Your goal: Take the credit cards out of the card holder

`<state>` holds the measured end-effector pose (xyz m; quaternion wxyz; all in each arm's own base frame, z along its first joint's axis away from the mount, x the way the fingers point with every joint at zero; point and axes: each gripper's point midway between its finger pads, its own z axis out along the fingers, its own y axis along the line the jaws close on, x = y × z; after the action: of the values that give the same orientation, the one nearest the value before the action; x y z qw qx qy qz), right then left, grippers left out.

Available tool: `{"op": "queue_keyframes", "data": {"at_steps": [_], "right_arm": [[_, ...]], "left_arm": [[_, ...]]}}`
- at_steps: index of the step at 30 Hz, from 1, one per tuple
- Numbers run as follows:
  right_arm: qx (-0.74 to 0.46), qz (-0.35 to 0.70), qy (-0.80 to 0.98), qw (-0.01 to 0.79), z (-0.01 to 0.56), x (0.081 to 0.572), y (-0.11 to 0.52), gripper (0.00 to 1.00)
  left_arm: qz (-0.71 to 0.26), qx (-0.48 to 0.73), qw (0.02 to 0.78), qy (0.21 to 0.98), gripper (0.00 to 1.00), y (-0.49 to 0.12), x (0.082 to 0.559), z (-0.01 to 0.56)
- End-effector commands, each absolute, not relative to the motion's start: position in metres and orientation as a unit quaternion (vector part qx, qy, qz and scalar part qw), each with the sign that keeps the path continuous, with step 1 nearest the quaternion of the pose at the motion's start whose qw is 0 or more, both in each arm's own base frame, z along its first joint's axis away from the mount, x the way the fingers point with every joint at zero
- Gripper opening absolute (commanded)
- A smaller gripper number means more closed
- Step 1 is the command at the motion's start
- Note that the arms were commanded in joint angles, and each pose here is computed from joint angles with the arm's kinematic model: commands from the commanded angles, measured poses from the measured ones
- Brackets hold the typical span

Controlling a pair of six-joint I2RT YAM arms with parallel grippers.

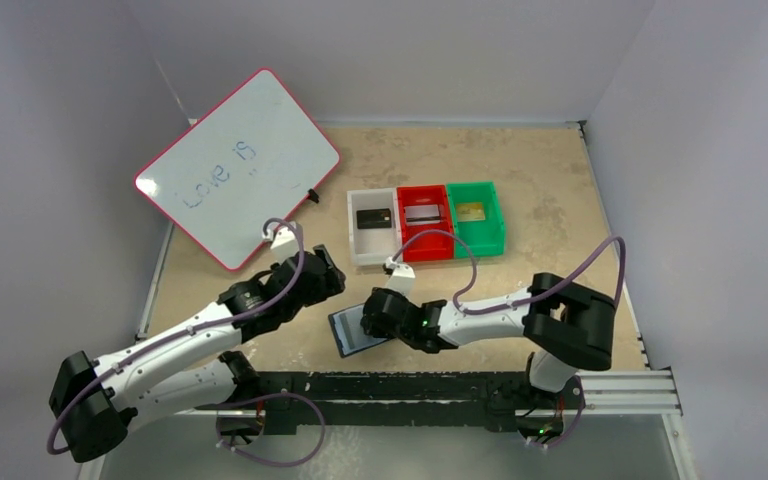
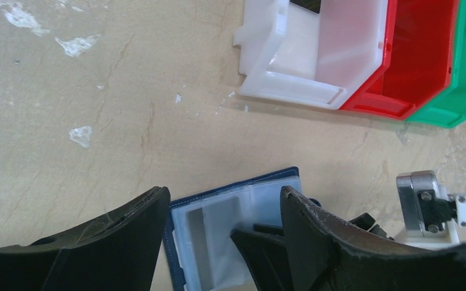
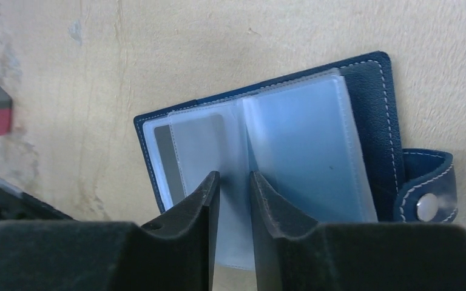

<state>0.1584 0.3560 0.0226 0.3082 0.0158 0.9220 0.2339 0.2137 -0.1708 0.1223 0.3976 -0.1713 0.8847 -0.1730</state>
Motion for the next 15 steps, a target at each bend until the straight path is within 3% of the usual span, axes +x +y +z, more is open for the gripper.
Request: {"op": "queue_keyframes", "data": {"at_steps": [1,5,7,15], "right_arm": [[0.088,0.277,0.918,0.269,0.015,0.154,0.354,0.26],[0.096,0.266,0.921,0.269,0.008,0.159,0.351,0.23],[0.094,0.264,0.922,0.265,0.004,0.158,0.351,0.15],[0.107,0.259,0.925,0.257,-0.008,0.156,0.343,0.12]], "left_arm": [[-0.227,-0.152,0.387,0.881,0.67,-0.196,0.215,0.128],[-0.251,-0.142,0.364,0.886,0.67,-0.208,0.208,0.119],[-0.256,-0.143,0.357,0.887,0.67,-0.209,0.206,0.115],[-0.29,-0.152,0.326,0.887,0.67,-0.217,0.193,0.096]]}}
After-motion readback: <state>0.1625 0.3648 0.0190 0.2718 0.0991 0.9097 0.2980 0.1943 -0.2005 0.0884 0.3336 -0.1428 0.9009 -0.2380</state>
